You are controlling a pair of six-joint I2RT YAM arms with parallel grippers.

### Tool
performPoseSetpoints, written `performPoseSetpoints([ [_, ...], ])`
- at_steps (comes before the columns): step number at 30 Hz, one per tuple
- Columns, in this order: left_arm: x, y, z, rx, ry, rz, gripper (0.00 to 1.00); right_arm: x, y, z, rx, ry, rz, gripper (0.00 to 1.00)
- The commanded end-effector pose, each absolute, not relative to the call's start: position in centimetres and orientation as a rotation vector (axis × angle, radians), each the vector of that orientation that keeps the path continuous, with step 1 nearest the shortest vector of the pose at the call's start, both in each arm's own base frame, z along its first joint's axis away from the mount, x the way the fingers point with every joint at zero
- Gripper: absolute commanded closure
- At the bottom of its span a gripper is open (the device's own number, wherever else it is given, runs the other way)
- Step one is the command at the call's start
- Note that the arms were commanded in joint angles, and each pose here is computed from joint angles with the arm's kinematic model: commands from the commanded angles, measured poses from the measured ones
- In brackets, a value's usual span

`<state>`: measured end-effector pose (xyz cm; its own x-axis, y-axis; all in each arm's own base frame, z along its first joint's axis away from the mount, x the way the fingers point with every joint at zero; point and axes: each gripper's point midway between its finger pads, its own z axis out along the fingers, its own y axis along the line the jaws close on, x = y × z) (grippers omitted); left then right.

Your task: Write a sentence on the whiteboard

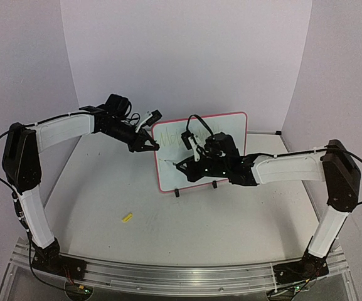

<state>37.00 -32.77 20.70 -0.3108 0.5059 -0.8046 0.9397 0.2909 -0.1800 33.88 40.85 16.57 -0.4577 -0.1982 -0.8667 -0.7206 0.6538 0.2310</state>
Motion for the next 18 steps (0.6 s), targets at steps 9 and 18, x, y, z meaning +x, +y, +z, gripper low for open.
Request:
performPoseSetpoints([
  [9, 37.9, -31.4, 18.5, 1.337, 1.983, -0.71, 1.0, 35.0, 42.1, 17.1, -0.72, 1.973, 0.767, 1.0],
  [18, 37.9, -31.4, 18.6, 1.337, 1.98, -0.711, 1.0, 35.4, 42.7, 16.9, -0.723, 1.974, 0.77, 1.0],
])
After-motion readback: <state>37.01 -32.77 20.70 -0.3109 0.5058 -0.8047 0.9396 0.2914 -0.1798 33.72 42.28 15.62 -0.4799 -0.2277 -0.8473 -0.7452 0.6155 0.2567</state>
